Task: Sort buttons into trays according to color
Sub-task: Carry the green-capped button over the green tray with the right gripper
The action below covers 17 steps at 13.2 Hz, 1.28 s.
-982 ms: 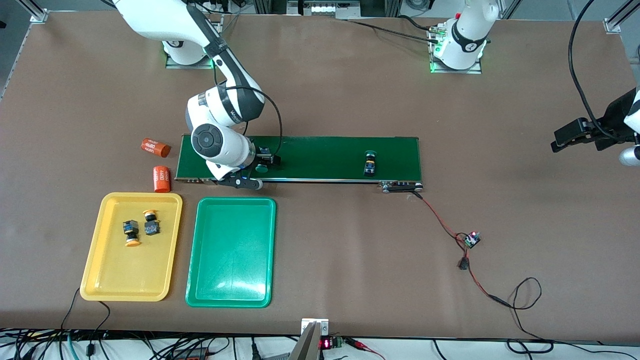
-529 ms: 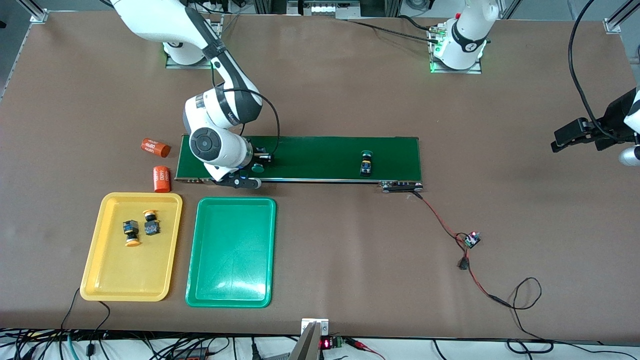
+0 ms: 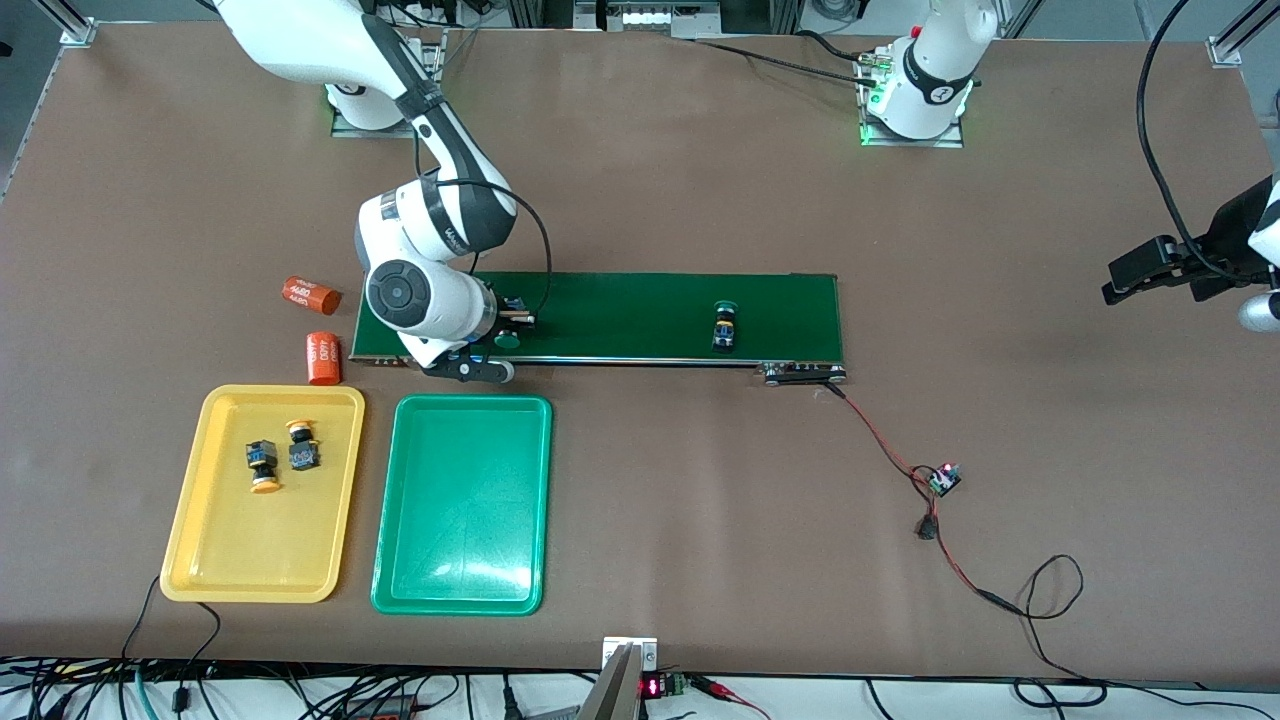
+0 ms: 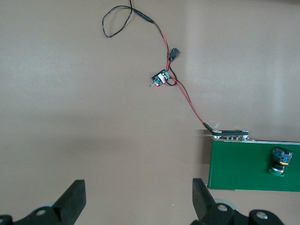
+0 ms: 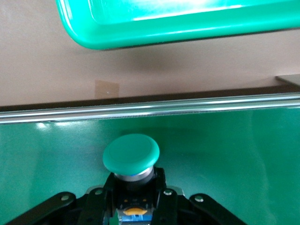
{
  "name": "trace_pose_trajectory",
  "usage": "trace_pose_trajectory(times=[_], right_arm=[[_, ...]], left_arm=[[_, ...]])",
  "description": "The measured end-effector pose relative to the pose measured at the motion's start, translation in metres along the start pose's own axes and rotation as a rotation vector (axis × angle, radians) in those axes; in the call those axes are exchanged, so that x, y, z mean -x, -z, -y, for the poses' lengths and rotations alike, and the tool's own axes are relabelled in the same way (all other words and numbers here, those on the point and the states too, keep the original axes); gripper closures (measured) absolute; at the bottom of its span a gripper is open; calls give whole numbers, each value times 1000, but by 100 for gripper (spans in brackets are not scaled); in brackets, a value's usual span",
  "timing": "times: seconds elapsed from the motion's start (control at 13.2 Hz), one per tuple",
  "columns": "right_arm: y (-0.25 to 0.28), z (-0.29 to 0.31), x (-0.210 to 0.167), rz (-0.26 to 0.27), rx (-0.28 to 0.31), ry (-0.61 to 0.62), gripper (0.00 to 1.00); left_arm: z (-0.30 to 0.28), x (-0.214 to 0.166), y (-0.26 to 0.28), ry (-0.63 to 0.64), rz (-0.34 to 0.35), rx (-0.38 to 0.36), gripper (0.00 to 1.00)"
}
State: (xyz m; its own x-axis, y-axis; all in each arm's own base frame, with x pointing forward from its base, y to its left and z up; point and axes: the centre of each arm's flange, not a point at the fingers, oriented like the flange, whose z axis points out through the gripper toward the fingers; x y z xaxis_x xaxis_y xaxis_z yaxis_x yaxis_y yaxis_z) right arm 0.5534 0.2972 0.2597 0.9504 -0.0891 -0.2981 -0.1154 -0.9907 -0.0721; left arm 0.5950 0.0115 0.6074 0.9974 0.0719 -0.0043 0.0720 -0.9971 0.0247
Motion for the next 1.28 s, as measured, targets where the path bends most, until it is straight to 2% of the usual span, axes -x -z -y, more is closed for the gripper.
trace_pose_trajectory(times=[0.15,0.38,0.6,0.76,0.91,1.06,1.28], right_arm=[[26,-1,-6,5,0,-2,67],[75,-24,-26,-23,-6,38,67],[113,-67,-57,-96,-22,86,67],[120,-85,-79,-179,-16,97,67],[107,-87,-98,-264,17,110,67],[89,-84,-111,-303,43,125,67],[67,-77,-127,-383,52,144,67]], left_arm=[[1,0,0,1,0,0,0],[1,0,0,1,0,0,0],[0,0,0,0,0,0,0],[0,0,0,0,0,0,0],[0,0,0,0,0,0,0],[0,0,0,0,0,1,0],[0,-1,0,0,-3,1,0]])
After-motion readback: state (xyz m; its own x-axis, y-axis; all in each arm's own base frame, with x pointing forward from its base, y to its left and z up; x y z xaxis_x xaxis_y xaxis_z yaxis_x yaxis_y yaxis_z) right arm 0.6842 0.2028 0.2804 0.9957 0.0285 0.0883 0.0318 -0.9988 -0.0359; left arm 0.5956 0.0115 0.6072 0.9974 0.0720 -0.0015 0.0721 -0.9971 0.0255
